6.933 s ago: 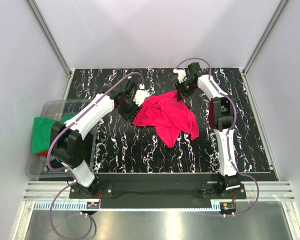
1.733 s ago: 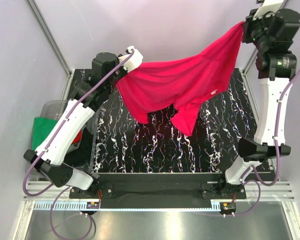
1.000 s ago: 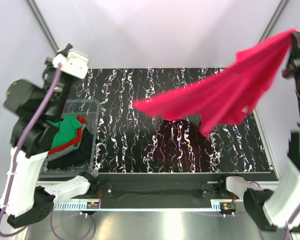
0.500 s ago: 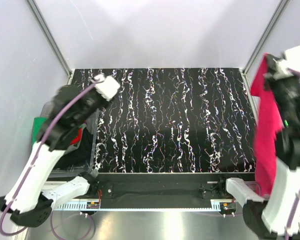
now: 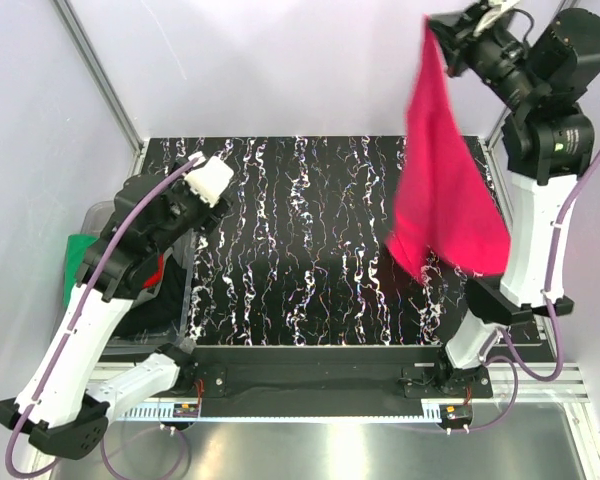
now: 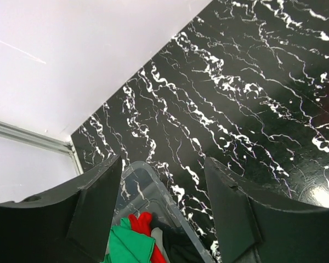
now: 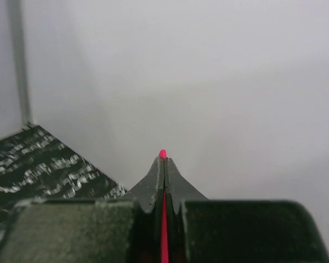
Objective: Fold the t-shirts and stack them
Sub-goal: Flatten the tshirt out
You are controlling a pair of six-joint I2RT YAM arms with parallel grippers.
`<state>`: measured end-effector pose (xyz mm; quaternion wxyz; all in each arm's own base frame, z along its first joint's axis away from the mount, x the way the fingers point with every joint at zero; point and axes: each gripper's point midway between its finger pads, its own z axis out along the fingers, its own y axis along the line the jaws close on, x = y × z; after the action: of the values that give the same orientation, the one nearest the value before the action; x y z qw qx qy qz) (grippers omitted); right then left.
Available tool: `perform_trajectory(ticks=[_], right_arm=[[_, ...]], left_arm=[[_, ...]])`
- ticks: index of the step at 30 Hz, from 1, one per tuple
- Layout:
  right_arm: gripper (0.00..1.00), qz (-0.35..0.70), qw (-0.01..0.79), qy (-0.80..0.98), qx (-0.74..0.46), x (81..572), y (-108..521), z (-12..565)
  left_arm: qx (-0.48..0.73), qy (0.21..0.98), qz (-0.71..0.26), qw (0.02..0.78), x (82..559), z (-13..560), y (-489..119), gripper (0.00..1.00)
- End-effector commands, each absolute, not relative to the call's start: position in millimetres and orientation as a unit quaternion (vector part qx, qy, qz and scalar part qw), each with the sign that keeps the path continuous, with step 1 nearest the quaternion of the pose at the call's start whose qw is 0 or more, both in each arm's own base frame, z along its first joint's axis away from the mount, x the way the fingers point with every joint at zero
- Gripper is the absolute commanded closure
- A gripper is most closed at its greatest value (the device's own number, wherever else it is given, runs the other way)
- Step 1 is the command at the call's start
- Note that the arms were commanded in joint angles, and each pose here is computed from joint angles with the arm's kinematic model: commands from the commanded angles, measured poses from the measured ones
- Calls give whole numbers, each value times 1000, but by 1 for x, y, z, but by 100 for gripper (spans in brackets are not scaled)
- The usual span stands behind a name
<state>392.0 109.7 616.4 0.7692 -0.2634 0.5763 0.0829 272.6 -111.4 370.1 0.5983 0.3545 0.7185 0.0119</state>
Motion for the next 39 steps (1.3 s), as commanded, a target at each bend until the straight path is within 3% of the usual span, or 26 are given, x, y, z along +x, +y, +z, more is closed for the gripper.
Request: perform_trajectory(ticks=[1,8,12,17,22,24,27,33,39], right_arm=[[100,116,840,430,-312,303,148,702],[100,167,841,387,-338,274,184,711],[100,121,851,400,-318,281,168,711],[100,10,798,507,-326,347,153,628],[100,-36,699,618,-358,389,136,469],[100,-39,654,666,-356,398,121,408],[100,-38,620,709,-334,405,106,365],[100,-31,601,731,-323,405,101,344],[100,-37,593,736,-325,400,97,340]], left_arm=[[329,717,13,615,284,385,-111,33],[311,722,22,618,302,390,-110,33],[308,722,31,618,310,390,-110,33],[313,722,18,617,316,392,-119,32],[341,740,-17,579,323,360,-138,29],[363,754,-41,546,325,338,-150,25],[392,777,-83,485,329,301,-170,25],[434,815,-113,367,354,217,-195,32],[472,837,-91,264,346,134,-182,38]])
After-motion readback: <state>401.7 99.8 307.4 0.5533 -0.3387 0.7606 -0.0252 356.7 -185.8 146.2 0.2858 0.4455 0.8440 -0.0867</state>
